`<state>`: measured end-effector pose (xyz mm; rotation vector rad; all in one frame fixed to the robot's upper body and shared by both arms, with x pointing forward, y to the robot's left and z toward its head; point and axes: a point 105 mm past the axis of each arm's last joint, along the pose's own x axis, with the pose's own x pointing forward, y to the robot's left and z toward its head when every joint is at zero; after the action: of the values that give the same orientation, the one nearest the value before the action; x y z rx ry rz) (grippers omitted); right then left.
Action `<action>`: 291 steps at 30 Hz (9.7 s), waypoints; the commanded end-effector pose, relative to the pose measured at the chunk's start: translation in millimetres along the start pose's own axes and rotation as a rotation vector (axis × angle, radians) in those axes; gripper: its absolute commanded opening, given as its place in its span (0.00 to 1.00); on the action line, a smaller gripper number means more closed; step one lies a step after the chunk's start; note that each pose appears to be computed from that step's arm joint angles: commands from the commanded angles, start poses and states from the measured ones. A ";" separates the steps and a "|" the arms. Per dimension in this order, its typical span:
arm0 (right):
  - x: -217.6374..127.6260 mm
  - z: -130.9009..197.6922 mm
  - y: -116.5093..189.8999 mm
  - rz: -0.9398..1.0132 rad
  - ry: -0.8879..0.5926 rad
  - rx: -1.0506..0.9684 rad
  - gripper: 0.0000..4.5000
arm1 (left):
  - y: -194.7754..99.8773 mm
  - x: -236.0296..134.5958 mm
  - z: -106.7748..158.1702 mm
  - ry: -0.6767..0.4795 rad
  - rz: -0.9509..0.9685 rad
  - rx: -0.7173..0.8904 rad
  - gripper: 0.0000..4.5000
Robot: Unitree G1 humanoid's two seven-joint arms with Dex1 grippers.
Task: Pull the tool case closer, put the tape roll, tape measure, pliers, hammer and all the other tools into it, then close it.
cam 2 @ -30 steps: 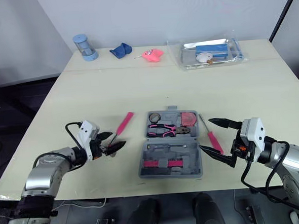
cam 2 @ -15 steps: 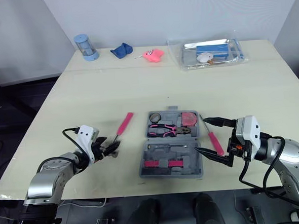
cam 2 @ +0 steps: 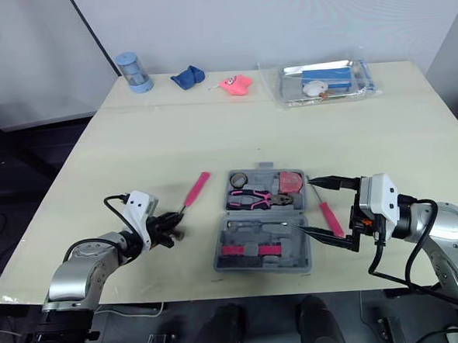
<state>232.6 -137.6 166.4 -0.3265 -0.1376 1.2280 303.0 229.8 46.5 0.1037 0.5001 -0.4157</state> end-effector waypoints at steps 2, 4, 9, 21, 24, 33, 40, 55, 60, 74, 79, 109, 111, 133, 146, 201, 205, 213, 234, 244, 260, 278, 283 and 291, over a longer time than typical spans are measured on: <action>2.3 9.1 2.8 0.015 -0.025 -0.030 1.00 | -3.1 -16.1 1.1 -0.015 0.066 -0.050 0.01; 2.0 9.6 3.4 0.019 -0.028 -0.030 1.00 | -10.5 -23.9 2.2 -0.027 0.083 -0.076 0.01; 5.1 11.4 4.4 0.040 -0.039 -0.030 1.00 | -25.4 -41.6 1.1 -0.044 0.157 -0.139 0.01; 11.0 13.6 2.3 0.080 -0.058 -0.038 1.00 | -68.8 -55.6 -25.3 0.011 0.174 -0.261 0.01; 11.5 13.3 1.5 0.085 -0.059 -0.040 1.00 | -71.4 -58.3 -23.6 0.013 0.173 -0.246 0.01; 12.4 12.2 3.7 0.103 -0.067 -0.039 1.00 | -66.2 -66.9 -30.1 0.058 0.172 -0.205 0.01; 11.4 10.9 3.7 0.102 -0.061 -0.051 1.00 | -63.7 -61.5 -30.7 0.048 0.176 -0.238 0.01; 6.8 7.4 10.3 0.129 -0.063 -0.033 1.00 | -54.0 -68.8 -20.3 0.011 0.150 -0.201 0.96; -2.5 0.9 19.6 0.193 -0.029 0.039 1.00 | -49.2 -79.8 -6.6 -0.008 0.096 -0.132 0.96; -9.6 -3.9 21.8 0.240 0.008 0.084 1.00 | -36.2 -98.9 34.1 -0.072 -0.493 0.449 0.96; -5.7 -3.3 20.0 0.236 -0.001 0.071 1.00 | -19.9 -107.3 30.8 0.019 -0.787 0.789 0.96; 4.6 2.3 17.8 0.204 -0.029 0.037 1.00 | -32.4 -52.4 34.0 0.236 -1.418 2.053 0.96; 5.1 2.7 16.8 0.202 -0.031 0.036 1.00 | -29.8 -47.3 31.8 0.249 -1.423 2.069 0.96; 5.3 4.1 16.6 0.179 -0.025 0.025 1.00 | -50.2 -22.8 10.6 0.137 -1.519 2.093 0.96; 6.8 4.4 15.7 0.168 -0.022 0.016 1.00 | -62.9 -27.7 10.9 0.114 -1.557 2.052 0.20; 6.4 3.1 15.2 0.153 -0.016 0.003 1.00 | -68.0 -3.3 6.5 0.241 -1.588 2.072 0.16; 6.4 1.6 16.0 0.161 -0.011 0.006 1.00 | -62.8 -6.6 0.4 0.251 -1.595 2.055 0.01; 8.0 0.1 16.1 0.165 -0.014 0.009 1.00 | -55.1 -24.5 13.4 0.241 -1.543 2.021 0.01; 7.6 0.2 18.9 0.168 -0.022 0.018 1.00 | -28.1 -60.8 11.6 0.386 -1.044 1.424 0.01; 6.5 -1.4 17.5 0.193 -0.021 0.020 1.00 | -16.7 -68.8 14.4 0.331 -0.694 0.973 0.01; 1.3 -5.8 16.0 0.216 0.002 0.016 1.00 | -8.0 -42.1 48.3 0.047 -0.084 0.167 0.01; -8.9 -9.1 10.2 0.165 0.026 0.016 1.00 | -32.4 -19.0 21.9 0.241 0.178 -0.120 0.01; -14.4 -9.9 0.3 0.109 0.023 0.024 1.00 | -27.6 -15.8 19.5 0.232 0.233 -0.184 0.01; -17.5 -10.6 -2.6 0.094 0.027 0.031 1.00 | -21.7 -12.8 19.1 0.227 0.281 -0.212 0.01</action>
<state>232.8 -154.3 147.1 -0.3031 -0.0314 1.3260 289.4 204.1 62.1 0.0148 0.7734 -0.1088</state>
